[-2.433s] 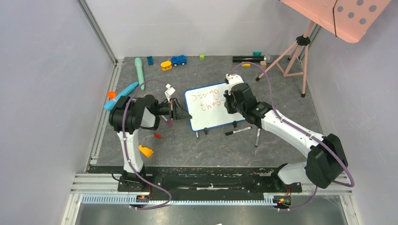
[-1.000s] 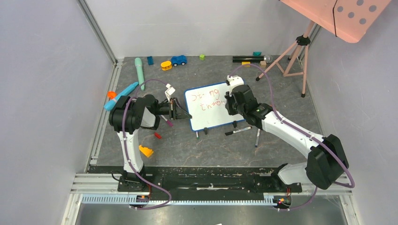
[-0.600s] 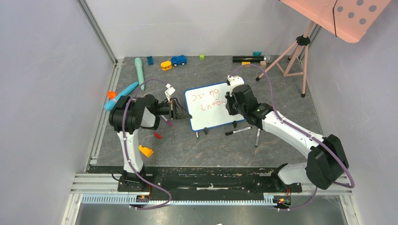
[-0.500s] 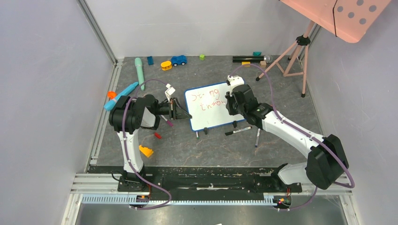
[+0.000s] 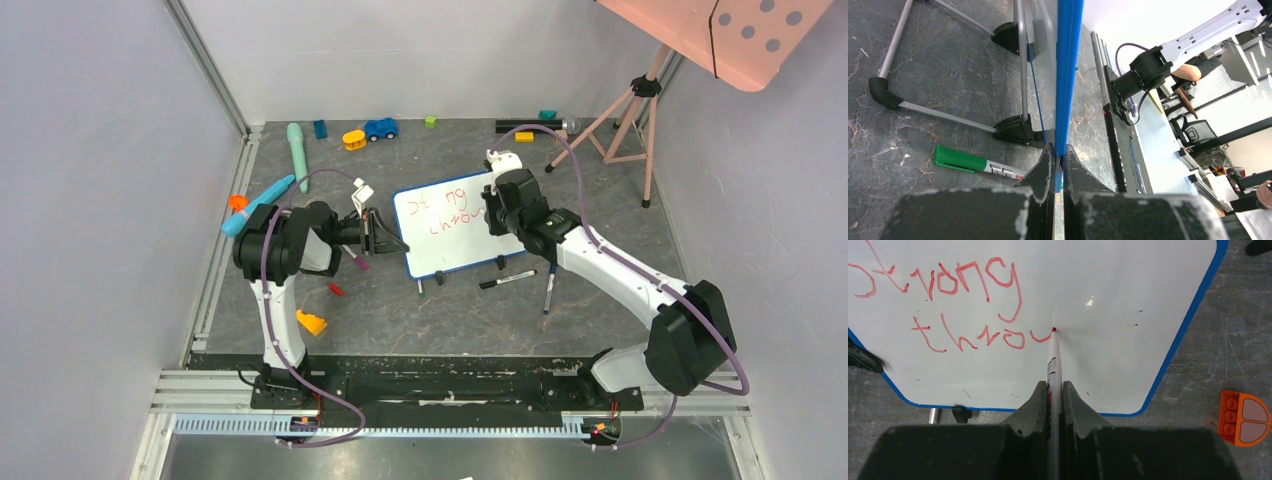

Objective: Write a sentence on the whiteboard

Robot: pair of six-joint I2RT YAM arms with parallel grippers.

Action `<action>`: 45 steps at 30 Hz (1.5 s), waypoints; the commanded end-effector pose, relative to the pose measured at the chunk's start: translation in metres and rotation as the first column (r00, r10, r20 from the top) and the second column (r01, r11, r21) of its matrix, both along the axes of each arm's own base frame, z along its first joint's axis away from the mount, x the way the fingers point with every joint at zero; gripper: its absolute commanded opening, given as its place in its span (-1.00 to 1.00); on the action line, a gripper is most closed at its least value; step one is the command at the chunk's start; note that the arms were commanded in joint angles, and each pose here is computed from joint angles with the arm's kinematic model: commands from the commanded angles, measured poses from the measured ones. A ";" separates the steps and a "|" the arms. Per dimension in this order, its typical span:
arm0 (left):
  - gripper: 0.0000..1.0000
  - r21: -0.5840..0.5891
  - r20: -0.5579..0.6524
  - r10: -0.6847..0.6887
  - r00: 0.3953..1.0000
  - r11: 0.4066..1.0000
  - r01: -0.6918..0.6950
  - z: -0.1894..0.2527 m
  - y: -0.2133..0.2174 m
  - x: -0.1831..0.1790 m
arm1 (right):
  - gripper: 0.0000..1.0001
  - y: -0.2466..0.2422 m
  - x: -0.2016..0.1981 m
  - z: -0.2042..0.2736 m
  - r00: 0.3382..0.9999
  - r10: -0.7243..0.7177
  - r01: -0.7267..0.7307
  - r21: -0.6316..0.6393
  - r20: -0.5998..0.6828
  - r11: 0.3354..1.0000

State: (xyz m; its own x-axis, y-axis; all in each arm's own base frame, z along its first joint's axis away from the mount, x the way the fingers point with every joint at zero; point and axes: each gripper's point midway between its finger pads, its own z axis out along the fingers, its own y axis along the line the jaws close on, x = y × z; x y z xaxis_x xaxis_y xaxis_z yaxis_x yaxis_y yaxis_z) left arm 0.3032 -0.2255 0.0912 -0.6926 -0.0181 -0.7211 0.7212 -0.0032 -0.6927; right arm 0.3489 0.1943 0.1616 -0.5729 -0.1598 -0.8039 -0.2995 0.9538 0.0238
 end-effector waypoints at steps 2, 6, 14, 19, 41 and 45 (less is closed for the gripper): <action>-0.96 -0.005 0.055 -0.056 0.997 0.998 0.056 0.005 -0.003 -0.006 | -1.00 0.002 0.015 0.016 0.999 -0.013 0.012 0.016 0.051 1.000; -0.96 -0.005 0.056 -0.057 0.997 0.998 0.057 0.005 -0.003 -0.006 | -1.00 0.001 0.012 0.012 0.999 -0.013 0.013 0.017 0.041 1.000; -0.96 -0.005 0.053 -0.058 0.997 0.998 0.059 0.004 -0.003 -0.006 | -1.00 -0.004 -0.007 -0.014 1.000 -0.012 0.012 0.031 -0.015 0.999; -0.96 -0.005 0.055 -0.056 0.997 0.998 0.056 0.005 -0.003 -0.005 | -1.00 -0.008 -0.011 -0.018 1.000 -0.020 0.021 0.023 -0.020 1.000; -0.96 -0.005 0.053 -0.057 0.997 0.998 0.058 0.004 -0.003 -0.006 | -1.00 -0.003 -0.003 0.030 0.996 0.020 -0.026 0.072 0.085 0.997; -0.96 -0.005 0.053 -0.058 0.997 0.998 0.059 0.004 -0.003 -0.006 | -1.00 -0.009 0.003 0.028 0.997 -0.006 0.002 0.054 0.076 0.999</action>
State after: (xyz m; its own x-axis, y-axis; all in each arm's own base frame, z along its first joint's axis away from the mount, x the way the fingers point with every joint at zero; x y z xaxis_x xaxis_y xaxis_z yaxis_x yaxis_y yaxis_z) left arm 0.3036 -0.2256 0.0891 -0.6970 -0.0150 -0.7169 0.7170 -0.0051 -0.6970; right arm 0.3359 0.1874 0.1628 -0.5645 -0.1363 -0.8141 -0.3178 0.9461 0.0620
